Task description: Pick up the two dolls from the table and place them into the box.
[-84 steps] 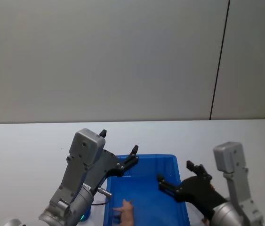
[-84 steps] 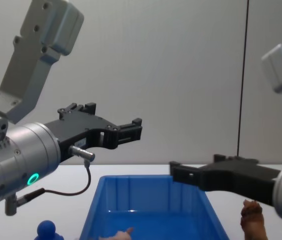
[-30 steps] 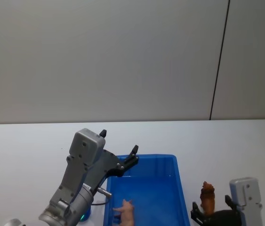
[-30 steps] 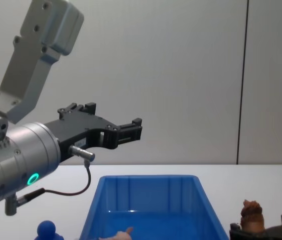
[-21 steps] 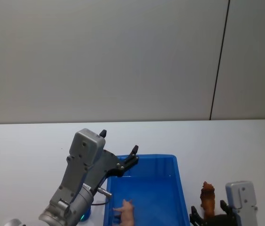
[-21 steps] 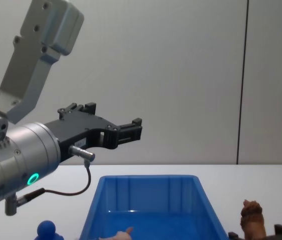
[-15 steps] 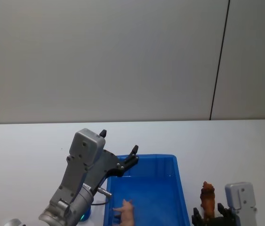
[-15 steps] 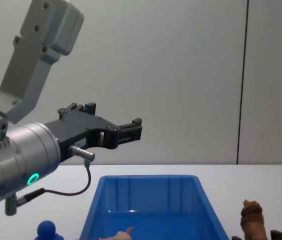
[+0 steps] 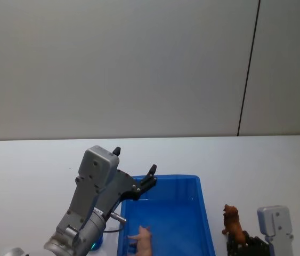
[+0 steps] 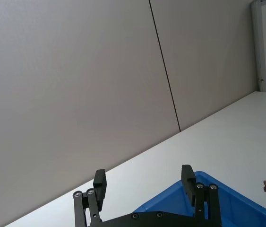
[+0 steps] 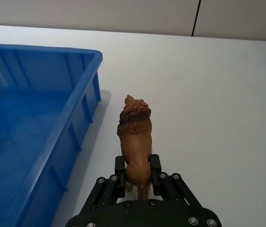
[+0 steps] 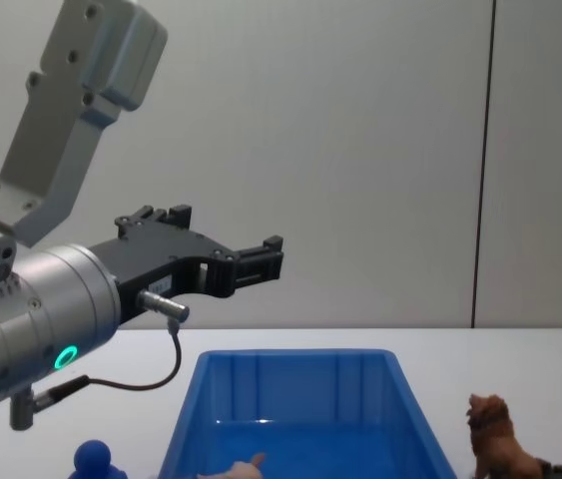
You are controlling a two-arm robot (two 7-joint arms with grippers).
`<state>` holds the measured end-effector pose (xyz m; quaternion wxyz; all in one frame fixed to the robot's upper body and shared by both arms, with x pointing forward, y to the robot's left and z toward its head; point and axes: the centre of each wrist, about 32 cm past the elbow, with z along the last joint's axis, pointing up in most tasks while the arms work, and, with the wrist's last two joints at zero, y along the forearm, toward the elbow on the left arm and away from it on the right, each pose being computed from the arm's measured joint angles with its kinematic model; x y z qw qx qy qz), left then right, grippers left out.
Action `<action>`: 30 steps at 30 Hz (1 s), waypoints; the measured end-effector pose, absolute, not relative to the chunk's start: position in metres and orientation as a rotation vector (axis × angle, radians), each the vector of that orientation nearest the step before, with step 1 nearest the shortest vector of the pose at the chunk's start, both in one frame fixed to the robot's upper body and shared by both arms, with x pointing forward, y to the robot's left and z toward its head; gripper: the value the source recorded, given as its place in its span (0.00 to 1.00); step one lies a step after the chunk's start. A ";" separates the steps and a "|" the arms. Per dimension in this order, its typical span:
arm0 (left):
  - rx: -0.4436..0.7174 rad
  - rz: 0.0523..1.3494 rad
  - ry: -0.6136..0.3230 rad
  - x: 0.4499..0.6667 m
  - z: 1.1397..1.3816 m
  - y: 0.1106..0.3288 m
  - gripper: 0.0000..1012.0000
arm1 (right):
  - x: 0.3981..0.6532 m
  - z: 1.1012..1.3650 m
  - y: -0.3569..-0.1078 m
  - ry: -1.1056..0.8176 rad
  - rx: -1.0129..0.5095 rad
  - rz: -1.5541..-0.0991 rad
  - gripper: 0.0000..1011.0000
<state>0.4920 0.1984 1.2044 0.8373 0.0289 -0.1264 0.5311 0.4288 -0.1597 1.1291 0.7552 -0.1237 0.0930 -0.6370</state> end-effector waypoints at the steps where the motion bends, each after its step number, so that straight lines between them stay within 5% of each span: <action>1: 0.061 1.124 -0.268 0.492 1.204 0.198 0.99 | 0.429 1.129 -0.160 0.199 -0.268 -1.389 0.29; 30: 0.061 1.124 -0.268 0.492 1.204 0.198 0.99 | 0.453 1.172 -0.151 0.016 -0.087 -1.169 0.29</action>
